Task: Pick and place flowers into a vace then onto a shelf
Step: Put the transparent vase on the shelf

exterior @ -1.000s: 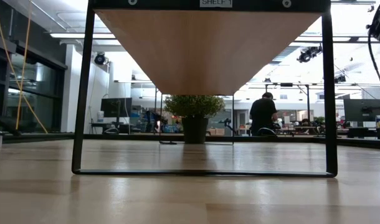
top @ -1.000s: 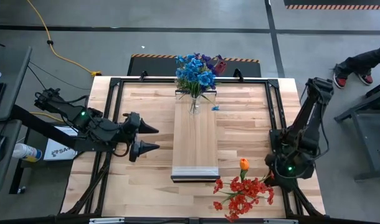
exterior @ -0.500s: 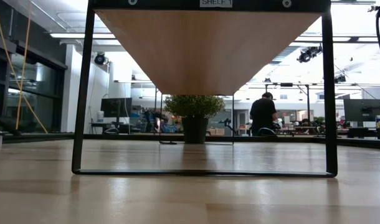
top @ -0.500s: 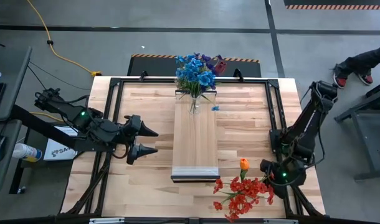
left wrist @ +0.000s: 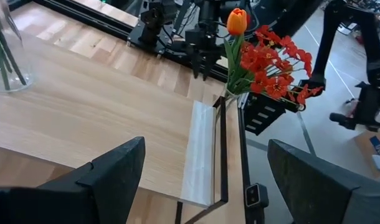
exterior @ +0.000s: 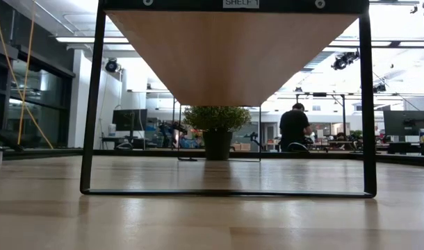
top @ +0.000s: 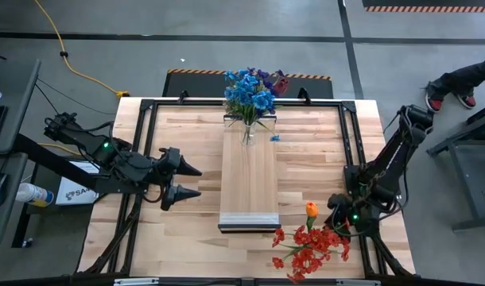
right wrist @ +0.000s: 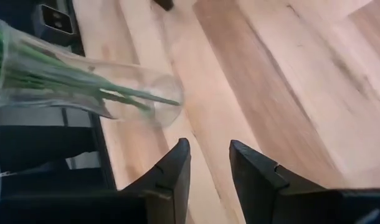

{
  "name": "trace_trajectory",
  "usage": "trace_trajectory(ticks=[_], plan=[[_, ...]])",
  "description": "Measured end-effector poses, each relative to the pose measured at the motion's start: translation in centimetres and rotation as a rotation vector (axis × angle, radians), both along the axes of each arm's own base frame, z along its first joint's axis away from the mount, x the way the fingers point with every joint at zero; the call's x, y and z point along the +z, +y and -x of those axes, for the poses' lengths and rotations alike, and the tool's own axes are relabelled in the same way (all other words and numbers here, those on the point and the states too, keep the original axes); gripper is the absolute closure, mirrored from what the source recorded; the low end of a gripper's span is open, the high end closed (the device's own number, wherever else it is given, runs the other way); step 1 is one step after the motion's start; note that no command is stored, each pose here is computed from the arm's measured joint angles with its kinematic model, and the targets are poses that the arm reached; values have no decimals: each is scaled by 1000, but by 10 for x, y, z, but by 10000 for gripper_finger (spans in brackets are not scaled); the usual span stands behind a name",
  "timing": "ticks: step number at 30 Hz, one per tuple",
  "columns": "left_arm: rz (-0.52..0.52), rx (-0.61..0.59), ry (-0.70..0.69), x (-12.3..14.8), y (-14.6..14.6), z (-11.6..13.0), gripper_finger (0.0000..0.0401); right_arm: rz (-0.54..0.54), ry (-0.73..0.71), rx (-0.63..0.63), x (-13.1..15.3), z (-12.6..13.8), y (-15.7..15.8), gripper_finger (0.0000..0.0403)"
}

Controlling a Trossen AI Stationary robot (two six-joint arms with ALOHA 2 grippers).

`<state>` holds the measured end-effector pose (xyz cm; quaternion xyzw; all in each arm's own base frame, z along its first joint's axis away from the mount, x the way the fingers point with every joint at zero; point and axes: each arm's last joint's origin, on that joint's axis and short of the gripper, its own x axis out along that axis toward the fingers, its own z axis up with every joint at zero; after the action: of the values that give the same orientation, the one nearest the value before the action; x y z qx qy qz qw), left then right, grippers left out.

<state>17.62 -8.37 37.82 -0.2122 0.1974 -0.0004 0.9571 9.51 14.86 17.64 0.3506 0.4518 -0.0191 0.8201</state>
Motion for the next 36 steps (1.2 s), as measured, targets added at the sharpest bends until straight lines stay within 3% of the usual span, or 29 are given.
trace_trajectory(ticks=[4,11,19,26,36], plan=[[18,2,3,0,0,0,32,-4,-9,-4,5,3,-5,293],[23,-9,5,0,0,0,32,-51,-145,54,24,12,-11,296],[27,-17,7,0,-1,0,32,-94,-130,140,26,30,-5,295],[28,-17,7,0,-1,0,32,-136,-32,190,18,40,8,295],[28,-16,7,0,-1,0,32,-169,-21,202,-7,31,47,295]])
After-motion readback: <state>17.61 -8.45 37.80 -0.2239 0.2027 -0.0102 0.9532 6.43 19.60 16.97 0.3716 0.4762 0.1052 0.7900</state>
